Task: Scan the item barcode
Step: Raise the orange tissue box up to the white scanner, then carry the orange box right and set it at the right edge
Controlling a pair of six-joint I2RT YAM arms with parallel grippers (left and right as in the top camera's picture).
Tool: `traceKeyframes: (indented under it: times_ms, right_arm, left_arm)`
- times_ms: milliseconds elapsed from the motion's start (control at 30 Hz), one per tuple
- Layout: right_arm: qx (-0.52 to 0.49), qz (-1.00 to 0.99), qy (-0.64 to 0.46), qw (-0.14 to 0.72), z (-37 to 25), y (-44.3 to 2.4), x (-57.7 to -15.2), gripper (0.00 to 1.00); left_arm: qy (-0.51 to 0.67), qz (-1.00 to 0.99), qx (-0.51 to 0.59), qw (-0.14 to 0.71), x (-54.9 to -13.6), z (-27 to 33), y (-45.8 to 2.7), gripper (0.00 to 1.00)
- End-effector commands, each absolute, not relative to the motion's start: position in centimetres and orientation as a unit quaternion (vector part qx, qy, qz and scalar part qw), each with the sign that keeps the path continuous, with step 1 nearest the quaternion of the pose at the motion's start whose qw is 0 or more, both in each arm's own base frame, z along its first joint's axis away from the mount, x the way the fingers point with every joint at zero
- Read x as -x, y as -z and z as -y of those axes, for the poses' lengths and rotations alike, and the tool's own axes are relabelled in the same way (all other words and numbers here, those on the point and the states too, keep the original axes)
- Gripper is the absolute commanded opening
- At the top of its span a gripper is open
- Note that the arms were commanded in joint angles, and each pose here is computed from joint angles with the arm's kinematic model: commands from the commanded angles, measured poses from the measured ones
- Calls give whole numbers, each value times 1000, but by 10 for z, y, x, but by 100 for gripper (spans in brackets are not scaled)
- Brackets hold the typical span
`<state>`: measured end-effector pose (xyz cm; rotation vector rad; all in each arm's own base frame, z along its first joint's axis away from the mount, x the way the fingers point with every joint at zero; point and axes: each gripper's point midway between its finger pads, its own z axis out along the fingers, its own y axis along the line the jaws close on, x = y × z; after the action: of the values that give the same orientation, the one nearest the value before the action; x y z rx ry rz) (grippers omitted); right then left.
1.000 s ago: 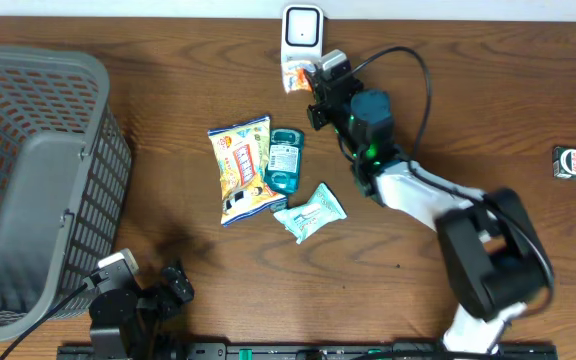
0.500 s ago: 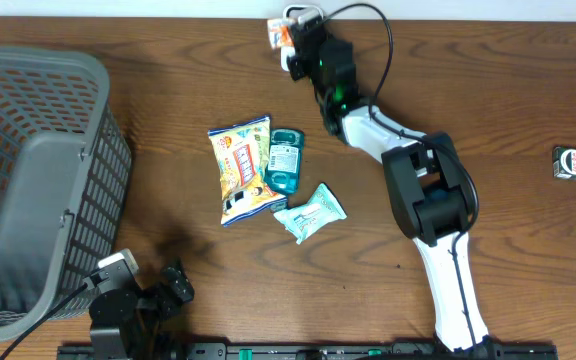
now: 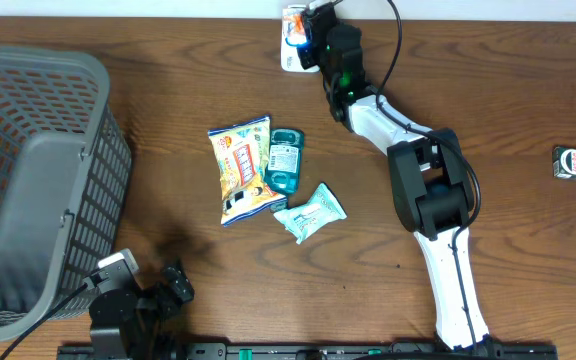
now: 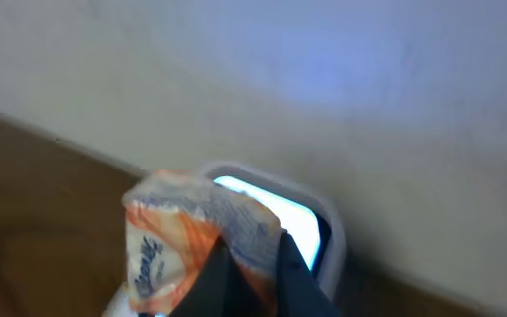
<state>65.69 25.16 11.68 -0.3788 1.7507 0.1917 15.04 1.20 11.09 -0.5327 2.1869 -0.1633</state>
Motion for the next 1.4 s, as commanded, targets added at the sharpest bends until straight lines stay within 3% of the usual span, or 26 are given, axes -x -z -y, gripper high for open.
traceKeyframes:
  times_ms: [0, 200, 500, 833, 1000, 1067, 1100, 1200, 1300, 1367]
  right_arm:
    - [120, -752, -31, 647, -223, -188, -659, 1]
    - [48, -812, 103, 573, -140, -234, -626, 1]
    - [-68, -859, 361, 355, 22, -194, -544, 1]
    - [-352, -820, 375, 251, 171, -107, -455, 2]
    - [-417, -808, 356, 214, 212, -81, -423, 2]
    - [-434, -811, 333, 208, 220, -74, -421, 24]
    - [-440, -810, 326, 207, 224, -73, -420, 44]
    - [-446, -806, 326, 212, 232, -82, -420, 70]
    - [-440, -808, 322, 225, 229, -103, -421, 89]
    - [-439, -810, 306, 240, 220, -122, -423, 95]
  left_arm:
    - [70, -876, 214, 426, -149, -11, -112, 98]
    - [70, -876, 214, 426, -149, -11, -112, 98]
    - [70, -876, 214, 426, -149, -11, -112, 98]
    - [70, -876, 214, 426, -149, -11, -112, 97]
    - [70, -876, 214, 426, -149, -11, -112, 98]
    - [70, -876, 214, 426, -149, -11, -112, 98]
    - [70, -876, 214, 426, -149, -11, -112, 98]
    - [70, -876, 214, 426, -149, -11, -112, 98]
    - [70, -876, 214, 426, -149, -11, -112, 98]
    - [70, -876, 214, 426, -149, -11, -112, 98]
